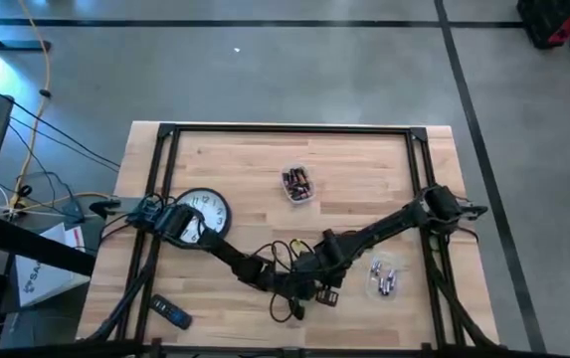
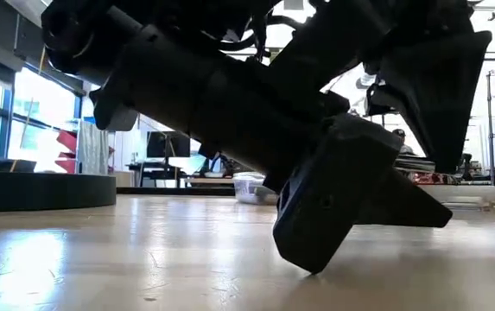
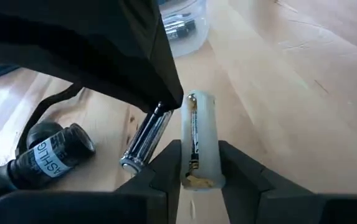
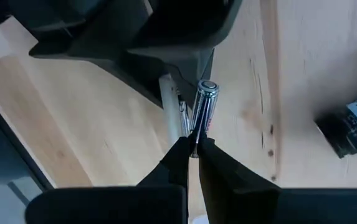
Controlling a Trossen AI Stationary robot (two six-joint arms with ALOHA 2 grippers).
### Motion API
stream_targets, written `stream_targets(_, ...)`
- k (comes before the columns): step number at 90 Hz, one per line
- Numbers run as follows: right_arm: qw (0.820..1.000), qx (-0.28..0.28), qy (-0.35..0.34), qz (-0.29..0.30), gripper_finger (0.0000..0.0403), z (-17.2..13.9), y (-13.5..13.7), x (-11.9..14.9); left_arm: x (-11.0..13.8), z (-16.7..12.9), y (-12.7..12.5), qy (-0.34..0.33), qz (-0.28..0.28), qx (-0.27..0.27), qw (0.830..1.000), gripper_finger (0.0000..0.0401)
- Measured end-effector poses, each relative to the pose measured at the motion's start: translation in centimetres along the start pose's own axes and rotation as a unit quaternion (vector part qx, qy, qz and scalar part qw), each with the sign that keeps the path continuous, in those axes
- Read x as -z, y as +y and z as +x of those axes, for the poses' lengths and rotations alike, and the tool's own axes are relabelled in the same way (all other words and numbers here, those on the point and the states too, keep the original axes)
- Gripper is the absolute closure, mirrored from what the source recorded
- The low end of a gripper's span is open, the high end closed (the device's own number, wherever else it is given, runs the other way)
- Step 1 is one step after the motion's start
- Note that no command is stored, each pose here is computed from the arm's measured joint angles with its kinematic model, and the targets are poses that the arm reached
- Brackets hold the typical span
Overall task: Insert battery
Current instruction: Insert the silver battery into the battery holder
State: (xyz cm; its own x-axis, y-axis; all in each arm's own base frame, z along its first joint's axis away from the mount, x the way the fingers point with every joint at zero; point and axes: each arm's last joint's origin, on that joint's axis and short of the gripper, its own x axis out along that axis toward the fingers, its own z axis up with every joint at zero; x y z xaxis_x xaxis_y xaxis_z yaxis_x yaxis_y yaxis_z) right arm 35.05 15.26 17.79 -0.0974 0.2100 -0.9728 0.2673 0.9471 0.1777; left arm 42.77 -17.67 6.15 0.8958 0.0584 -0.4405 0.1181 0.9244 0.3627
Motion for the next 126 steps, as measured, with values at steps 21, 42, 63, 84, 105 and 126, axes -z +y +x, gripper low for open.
stream_targets(21, 0.999, 0.014, 0.038, -0.003, 0.0403, 0.3, 0.2, 1.1, 0.0, 0.0, 0.0, 0.001, 0.007, 0.002, 1.000, 0.0330)
stream_targets(42, 0.997, 0.008, 0.065, -0.025, 0.0403, 0.7, 0.4, 1.6, -0.3, -0.1, -0.2, -0.015, 0.023, 0.003, 1.000, 0.0330)
stream_targets(63, 0.997, 0.008, 0.063, -0.045, 0.0403, 0.8, 0.7, 1.7, -0.3, -0.1, -0.3, -0.016, 0.021, 0.014, 1.000, 0.0330)
stream_targets(84, 0.996, 0.060, 0.026, -0.055, 0.0403, -0.2, 0.7, 2.3, -0.3, -0.1, -0.3, -0.016, -0.006, 0.008, 1.000, 0.0330)
stream_targets(105, 0.995, 0.068, -0.018, -0.069, 0.0403, -1.9, 1.4, 4.4, -0.3, -0.2, -0.4, -0.017, -0.009, -0.005, 1.000, 0.0330)
stream_targets(126, 0.998, 0.009, -0.051, -0.037, 0.0403, 0.7, 1.4, 6.0, -0.3, -0.2, -0.5, -0.017, -0.020, 0.002, 1.000, 0.0330)
